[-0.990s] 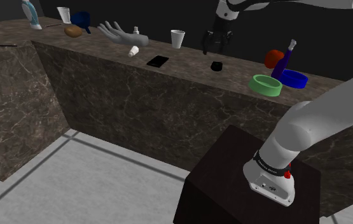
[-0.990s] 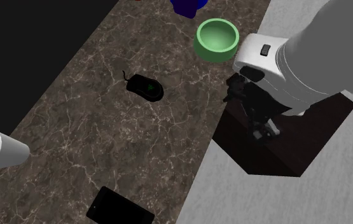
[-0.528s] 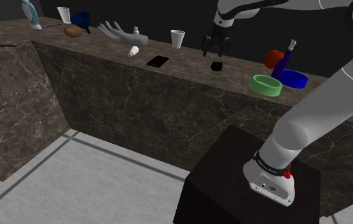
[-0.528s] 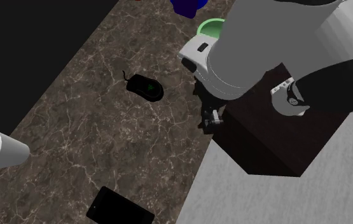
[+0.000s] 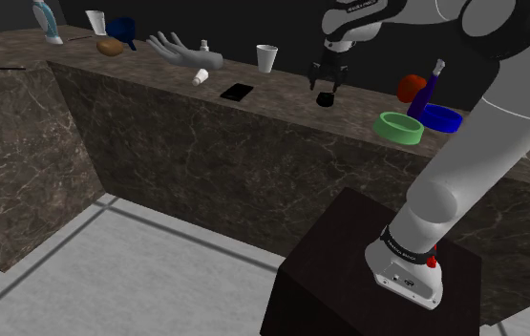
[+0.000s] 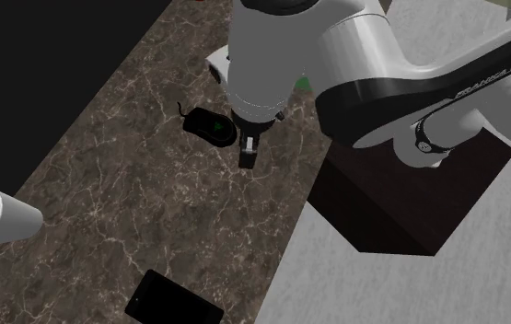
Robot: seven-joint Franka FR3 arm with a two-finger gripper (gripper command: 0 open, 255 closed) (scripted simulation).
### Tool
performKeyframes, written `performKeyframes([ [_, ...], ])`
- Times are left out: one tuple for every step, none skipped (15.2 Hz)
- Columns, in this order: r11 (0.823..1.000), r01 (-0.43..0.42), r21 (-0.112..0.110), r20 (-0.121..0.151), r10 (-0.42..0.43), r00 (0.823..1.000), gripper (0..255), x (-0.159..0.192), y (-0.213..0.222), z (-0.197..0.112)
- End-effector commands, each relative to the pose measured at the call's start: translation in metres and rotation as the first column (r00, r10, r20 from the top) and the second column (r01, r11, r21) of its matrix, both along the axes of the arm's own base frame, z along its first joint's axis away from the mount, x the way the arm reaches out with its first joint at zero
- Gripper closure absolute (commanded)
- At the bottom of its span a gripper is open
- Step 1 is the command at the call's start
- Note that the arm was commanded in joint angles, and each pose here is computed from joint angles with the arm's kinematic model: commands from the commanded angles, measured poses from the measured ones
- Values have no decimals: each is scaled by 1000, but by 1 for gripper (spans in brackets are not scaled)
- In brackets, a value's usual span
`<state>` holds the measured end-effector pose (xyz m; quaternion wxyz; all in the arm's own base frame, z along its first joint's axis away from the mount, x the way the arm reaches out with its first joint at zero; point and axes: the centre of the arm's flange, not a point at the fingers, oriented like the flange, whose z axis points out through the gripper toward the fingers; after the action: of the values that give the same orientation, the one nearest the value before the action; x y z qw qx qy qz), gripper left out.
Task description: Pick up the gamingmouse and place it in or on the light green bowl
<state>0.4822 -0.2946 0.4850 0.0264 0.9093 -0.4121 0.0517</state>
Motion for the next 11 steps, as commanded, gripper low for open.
performKeyframes([
  [999, 54, 5, -6, -54, 999, 0, 3, -20, -11],
  [997, 81, 8, -8, -81, 997, 0, 4, -32, -17],
  [994, 107, 10, -11, -107, 994, 0, 5, -44, -23],
  [991, 134, 12, -14, -134, 991, 0, 5, -56, -29],
  [988, 156, 14, -17, -156, 988, 0, 5, -66, -34],
  [988, 156, 14, -17, -156, 988, 0, 5, -67, -40],
  [988, 156, 14, -17, -156, 988, 0, 5, -67, -45],
  [988, 156, 14, -17, -156, 988, 0, 5, -67, -50],
  [988, 156, 14, -17, -156, 988, 0, 6, -68, -55],
  [988, 156, 14, -17, -156, 988, 0, 6, -68, -61],
  [988, 156, 14, -17, -156, 988, 0, 6, -69, -66],
])
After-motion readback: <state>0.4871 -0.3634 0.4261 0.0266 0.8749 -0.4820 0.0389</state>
